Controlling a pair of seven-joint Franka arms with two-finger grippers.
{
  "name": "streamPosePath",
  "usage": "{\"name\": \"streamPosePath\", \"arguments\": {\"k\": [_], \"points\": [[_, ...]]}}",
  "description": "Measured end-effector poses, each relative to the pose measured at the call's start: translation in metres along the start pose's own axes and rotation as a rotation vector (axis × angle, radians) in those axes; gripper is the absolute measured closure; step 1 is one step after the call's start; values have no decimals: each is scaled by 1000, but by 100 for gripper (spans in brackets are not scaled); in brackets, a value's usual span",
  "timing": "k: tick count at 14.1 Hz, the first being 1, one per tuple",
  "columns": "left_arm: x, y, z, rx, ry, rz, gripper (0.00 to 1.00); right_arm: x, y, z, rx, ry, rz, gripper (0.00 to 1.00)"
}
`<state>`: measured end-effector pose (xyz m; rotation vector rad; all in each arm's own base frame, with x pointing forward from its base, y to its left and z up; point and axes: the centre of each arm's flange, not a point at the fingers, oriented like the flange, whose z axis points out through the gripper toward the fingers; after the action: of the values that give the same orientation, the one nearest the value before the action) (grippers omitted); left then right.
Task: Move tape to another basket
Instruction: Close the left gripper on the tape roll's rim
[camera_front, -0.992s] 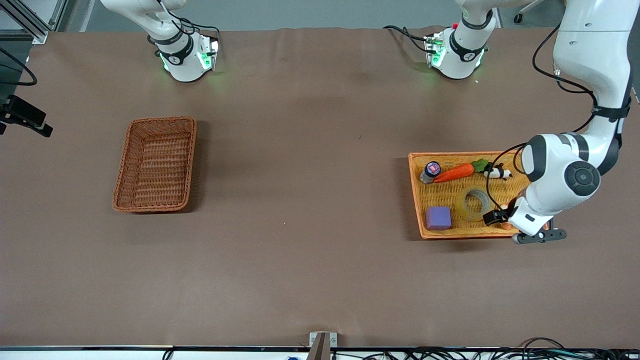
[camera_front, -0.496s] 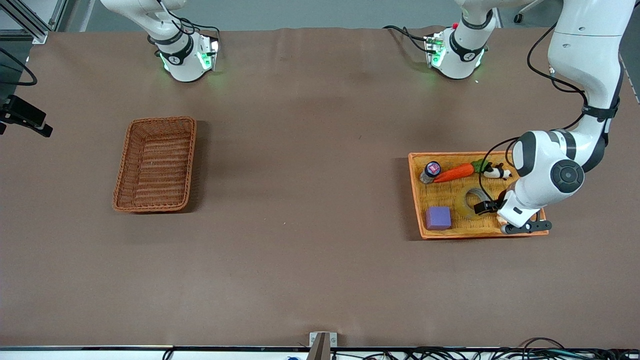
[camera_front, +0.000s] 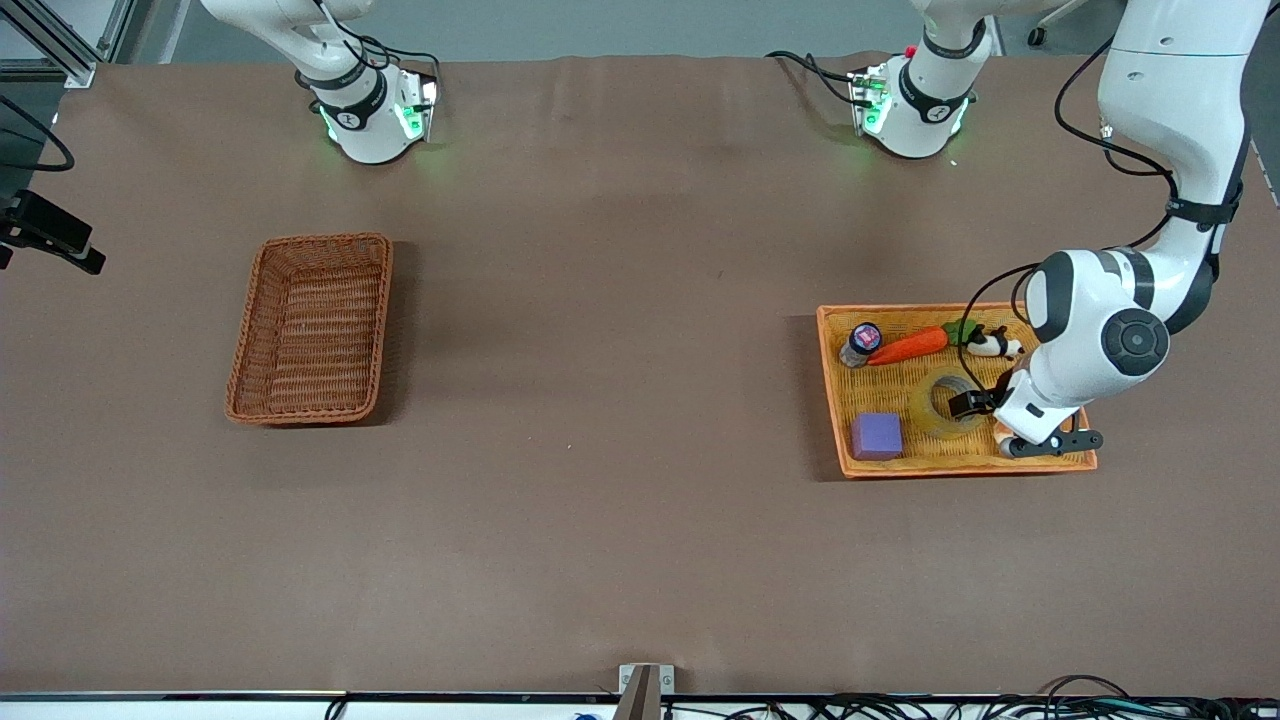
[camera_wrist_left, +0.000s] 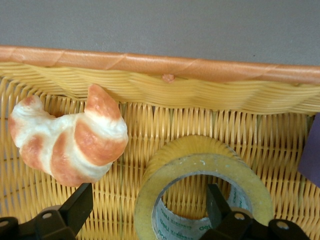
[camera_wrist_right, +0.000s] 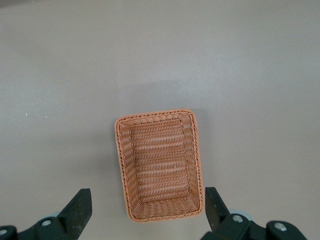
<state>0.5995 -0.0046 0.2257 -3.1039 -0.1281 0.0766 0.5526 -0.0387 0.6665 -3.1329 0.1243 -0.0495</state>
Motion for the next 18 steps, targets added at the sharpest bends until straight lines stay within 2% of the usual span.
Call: {"name": "streamPosePath", "arguments": {"k": [2, 3, 4, 5, 9, 11, 12, 15, 18], "points": [[-4, 0, 5, 1, -13, 1, 0, 0, 0, 0, 0, 0, 0, 0], [-6, 0, 8, 2, -20, 2, 5, 0, 0, 0, 0, 0, 0, 0], [-7, 0, 11, 2, -26, 4, 5, 0, 0, 0, 0, 0, 1, 0], [-8, 0, 14, 2, -31, 5, 11, 0, 0, 0, 0, 0, 1, 0], [-7, 1, 22, 2, -39, 6, 55, 0, 1, 0, 0, 0, 1, 0], [-1, 0, 16, 1, -25, 7, 73, 0, 1, 0, 0, 0, 1, 0], [3, 1, 10, 0, -11, 7, 78, 0, 1, 0, 0, 0, 1, 0], [17, 4, -28, 0, 19, 10, 78, 0, 1, 0, 0, 0, 1, 0], [23, 43, -85, -12, 10, 66, 79, 0, 1, 0, 0, 0, 1, 0]]}}
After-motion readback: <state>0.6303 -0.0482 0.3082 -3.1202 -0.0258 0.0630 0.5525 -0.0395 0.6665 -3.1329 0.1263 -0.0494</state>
